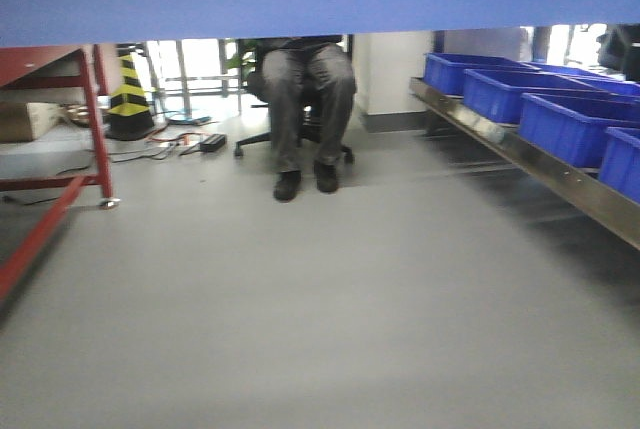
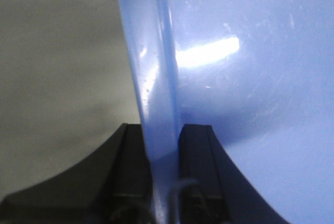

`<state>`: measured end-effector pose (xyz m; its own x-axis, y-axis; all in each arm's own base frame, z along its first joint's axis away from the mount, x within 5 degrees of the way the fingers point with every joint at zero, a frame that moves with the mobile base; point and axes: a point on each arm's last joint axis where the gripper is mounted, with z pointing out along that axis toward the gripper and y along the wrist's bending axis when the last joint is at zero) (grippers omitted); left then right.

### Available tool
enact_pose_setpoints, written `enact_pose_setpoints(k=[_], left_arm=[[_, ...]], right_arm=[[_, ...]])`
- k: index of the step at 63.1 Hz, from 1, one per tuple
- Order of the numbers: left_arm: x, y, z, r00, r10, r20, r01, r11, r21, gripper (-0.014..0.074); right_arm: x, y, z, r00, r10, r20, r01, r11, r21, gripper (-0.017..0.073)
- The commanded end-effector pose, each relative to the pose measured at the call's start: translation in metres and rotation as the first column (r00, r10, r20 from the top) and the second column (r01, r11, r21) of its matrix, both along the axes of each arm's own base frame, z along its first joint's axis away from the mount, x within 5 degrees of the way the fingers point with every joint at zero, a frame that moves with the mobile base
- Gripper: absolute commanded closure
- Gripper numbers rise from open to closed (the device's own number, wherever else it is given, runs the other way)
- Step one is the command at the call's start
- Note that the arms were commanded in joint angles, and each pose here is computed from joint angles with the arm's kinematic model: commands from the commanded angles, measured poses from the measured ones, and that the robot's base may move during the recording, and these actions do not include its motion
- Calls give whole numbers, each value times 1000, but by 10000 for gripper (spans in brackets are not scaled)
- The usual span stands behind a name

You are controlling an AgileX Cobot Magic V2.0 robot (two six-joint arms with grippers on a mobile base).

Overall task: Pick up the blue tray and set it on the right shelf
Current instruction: 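Drive the base toward the shelving rack holding the tray level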

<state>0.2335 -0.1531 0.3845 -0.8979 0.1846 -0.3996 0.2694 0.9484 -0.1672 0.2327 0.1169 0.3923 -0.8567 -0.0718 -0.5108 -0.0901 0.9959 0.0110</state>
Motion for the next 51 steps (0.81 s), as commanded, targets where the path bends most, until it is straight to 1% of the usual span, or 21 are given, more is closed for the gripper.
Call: enact_pose_setpoints(k=[1, 51], left_arm=[[-16, -8, 18, 997, -77, 9, 78, 992, -94, 642], [-16, -8, 18, 997, -77, 9, 78, 992, -94, 642]], right_arm=[[-10, 0, 14, 999, 37, 21, -38, 998, 39, 538], [-10, 0, 14, 999, 37, 21, -38, 998, 39, 538]])
